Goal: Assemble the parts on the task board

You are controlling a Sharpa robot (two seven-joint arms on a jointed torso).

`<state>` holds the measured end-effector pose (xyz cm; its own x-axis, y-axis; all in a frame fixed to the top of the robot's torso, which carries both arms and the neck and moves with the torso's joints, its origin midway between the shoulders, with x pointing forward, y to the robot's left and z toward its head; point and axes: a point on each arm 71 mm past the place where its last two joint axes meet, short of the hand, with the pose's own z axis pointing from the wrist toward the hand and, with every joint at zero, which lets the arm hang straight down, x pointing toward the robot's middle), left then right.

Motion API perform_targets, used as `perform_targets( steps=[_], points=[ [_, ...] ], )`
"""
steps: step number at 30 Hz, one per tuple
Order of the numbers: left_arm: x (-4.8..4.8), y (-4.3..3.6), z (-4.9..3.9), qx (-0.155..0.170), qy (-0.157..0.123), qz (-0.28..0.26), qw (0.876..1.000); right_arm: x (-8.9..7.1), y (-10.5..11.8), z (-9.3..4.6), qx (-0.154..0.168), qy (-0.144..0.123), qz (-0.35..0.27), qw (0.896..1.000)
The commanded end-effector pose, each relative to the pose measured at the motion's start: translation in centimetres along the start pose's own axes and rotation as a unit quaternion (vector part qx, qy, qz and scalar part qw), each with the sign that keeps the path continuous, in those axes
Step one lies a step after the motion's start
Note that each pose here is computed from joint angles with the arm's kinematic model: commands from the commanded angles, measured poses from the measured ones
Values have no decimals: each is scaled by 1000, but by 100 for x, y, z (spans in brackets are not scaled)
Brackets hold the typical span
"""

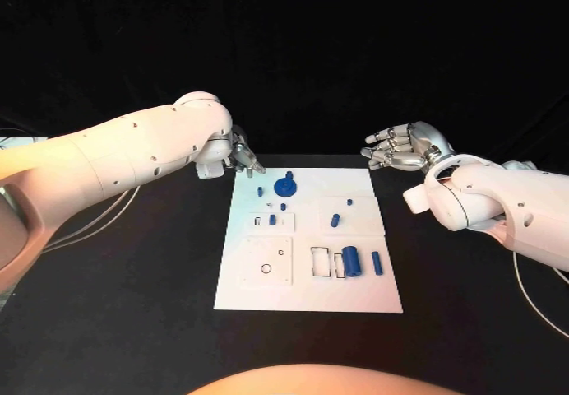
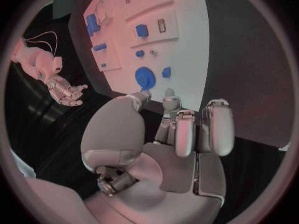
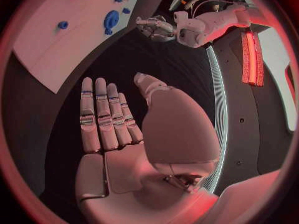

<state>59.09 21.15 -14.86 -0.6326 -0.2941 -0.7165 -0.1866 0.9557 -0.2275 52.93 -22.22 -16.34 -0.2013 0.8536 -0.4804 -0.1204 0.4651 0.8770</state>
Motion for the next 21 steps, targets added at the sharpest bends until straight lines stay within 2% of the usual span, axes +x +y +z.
perform_targets(
  steps=[1,10,21],
  points=[
    [43,-26,59,8,15,16,1000,18,25,-10,-13,5,-2,1000],
    [145,-54,166,3,28,20,999,16,53,-17,-27,-1,1,1000],
    [133,9,213,-10,19,24,999,16,67,-18,-35,0,5,999]
  ],
)
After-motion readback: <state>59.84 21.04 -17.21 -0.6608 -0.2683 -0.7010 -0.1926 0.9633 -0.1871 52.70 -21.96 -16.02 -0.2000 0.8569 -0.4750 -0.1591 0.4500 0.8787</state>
